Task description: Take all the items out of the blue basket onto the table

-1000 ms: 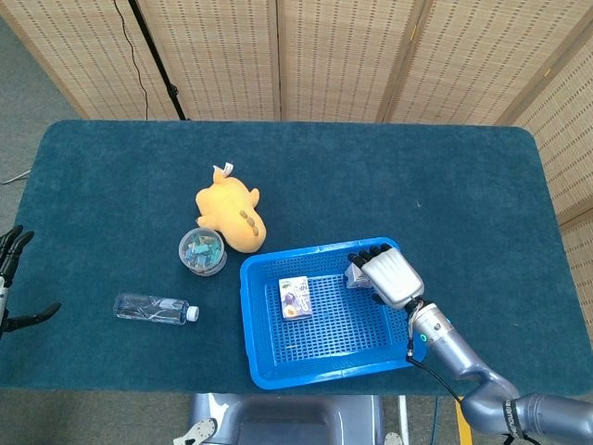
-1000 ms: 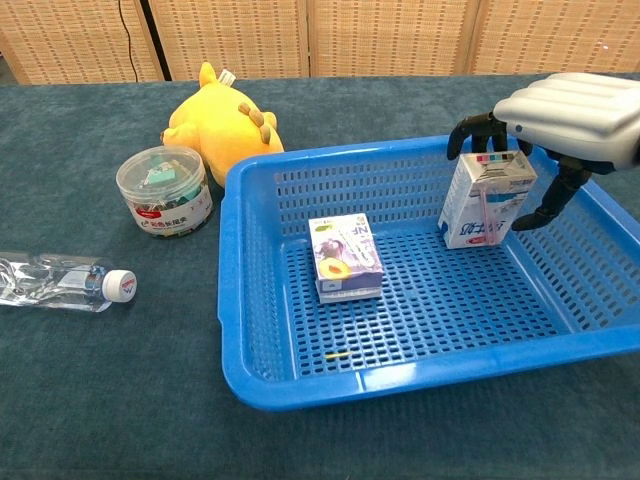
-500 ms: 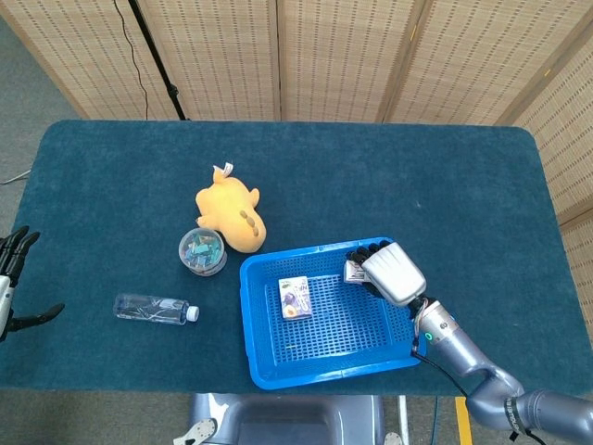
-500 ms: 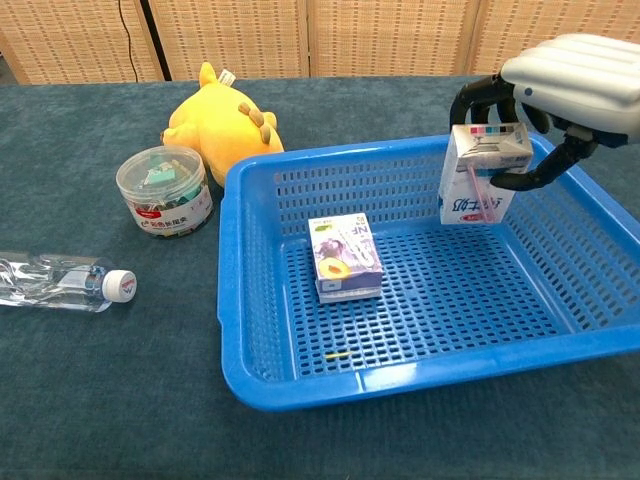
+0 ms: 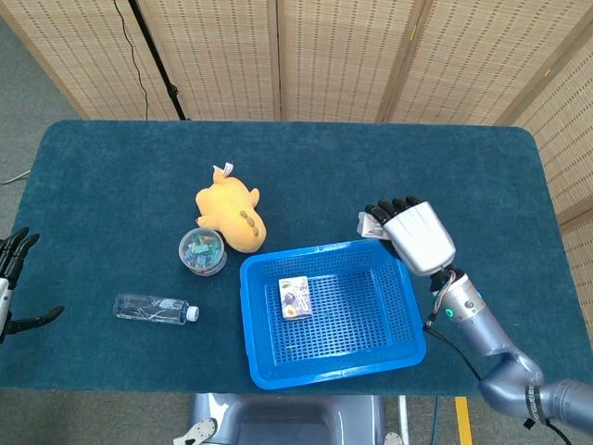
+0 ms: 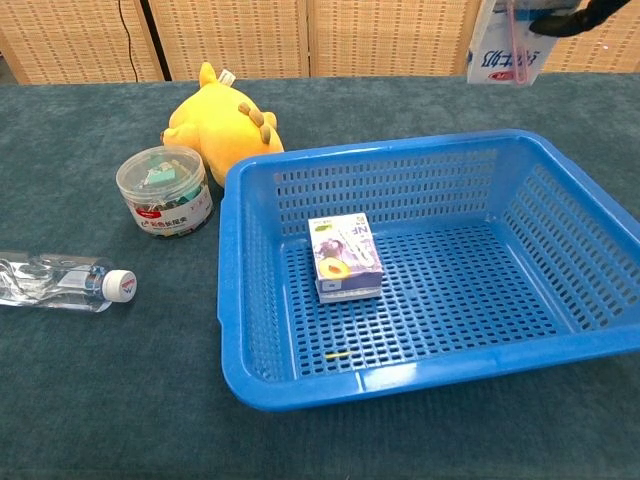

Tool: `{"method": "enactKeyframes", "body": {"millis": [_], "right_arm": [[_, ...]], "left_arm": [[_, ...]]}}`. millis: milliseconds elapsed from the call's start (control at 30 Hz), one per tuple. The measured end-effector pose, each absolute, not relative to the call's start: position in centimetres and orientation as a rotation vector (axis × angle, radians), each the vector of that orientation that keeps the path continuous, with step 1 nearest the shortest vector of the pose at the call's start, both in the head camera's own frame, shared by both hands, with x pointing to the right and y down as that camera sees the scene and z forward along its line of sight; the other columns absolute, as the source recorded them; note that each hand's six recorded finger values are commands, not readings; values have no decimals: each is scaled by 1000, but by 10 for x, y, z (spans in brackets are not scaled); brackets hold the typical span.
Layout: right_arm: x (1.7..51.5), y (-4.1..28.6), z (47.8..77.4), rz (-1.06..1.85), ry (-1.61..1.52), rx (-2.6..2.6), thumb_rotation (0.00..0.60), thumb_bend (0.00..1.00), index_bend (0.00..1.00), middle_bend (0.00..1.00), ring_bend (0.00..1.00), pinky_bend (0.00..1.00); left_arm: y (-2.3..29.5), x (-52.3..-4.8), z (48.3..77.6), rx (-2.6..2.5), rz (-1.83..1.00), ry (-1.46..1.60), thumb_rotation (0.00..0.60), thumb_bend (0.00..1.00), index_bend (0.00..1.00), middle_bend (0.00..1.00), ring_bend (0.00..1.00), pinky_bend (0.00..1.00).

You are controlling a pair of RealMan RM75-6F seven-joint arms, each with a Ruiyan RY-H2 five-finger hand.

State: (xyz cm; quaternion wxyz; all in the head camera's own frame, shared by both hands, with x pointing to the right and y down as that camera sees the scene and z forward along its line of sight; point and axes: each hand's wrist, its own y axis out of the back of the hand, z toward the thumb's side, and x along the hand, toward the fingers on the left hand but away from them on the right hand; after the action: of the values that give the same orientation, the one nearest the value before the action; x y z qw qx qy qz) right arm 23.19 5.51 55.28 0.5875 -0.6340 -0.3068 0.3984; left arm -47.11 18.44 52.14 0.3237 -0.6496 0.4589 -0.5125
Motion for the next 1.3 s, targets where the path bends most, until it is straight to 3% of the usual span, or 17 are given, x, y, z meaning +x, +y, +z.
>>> {"method": "enactKeyframes", "body": {"millis": [267,567,667,733,833,900,1067,1233,1300], "right_arm": [[291,15,592,1191,-687,-1436,600,599,577,600,569,593],[324,1,649,1377,-620,-1491,600,599,550,590,554,592],[324,4,664,1396,-618,-1517,600,592,487,529,499,588],[324,7,671,1406,-612,-1542,600,469,412,445,427,585],[322,14,677,1412,-593,-1587,600,115,297,290,309,562],[319,16,677,1402,-570,-1594,600,27,238,218,248,518],[314,20,666,1373,-564,-1601,600,0,169,119,152,381],[305,24,641,1306,-602,-1596,600,0,152,89,119,336],[305,27,624,1269,-637,-1592,600,0,92,58,83,315]], "left_arm": [[185,-471,522,-1709,-1347,1197,600,55,0,0,0,0],[184,-469,528,-1714,-1375,1178,600,56,0,0,0,0],[184,-468,529,-1715,-1379,1170,600,55,0,0,0,0],[184,-468,530,-1718,-1383,1164,600,56,0,0,0,0],[183,-468,530,-1719,-1383,1166,600,56,0,0,0,0],[183,-469,529,-1718,-1386,1170,600,56,0,0,0,0],[184,-469,529,-1721,-1385,1172,600,56,0,0,0,0],[185,-467,531,-1732,-1382,1153,600,56,0,0,0,0],[184,-463,532,-1745,-1362,1144,600,57,0,0,0,0]]}}
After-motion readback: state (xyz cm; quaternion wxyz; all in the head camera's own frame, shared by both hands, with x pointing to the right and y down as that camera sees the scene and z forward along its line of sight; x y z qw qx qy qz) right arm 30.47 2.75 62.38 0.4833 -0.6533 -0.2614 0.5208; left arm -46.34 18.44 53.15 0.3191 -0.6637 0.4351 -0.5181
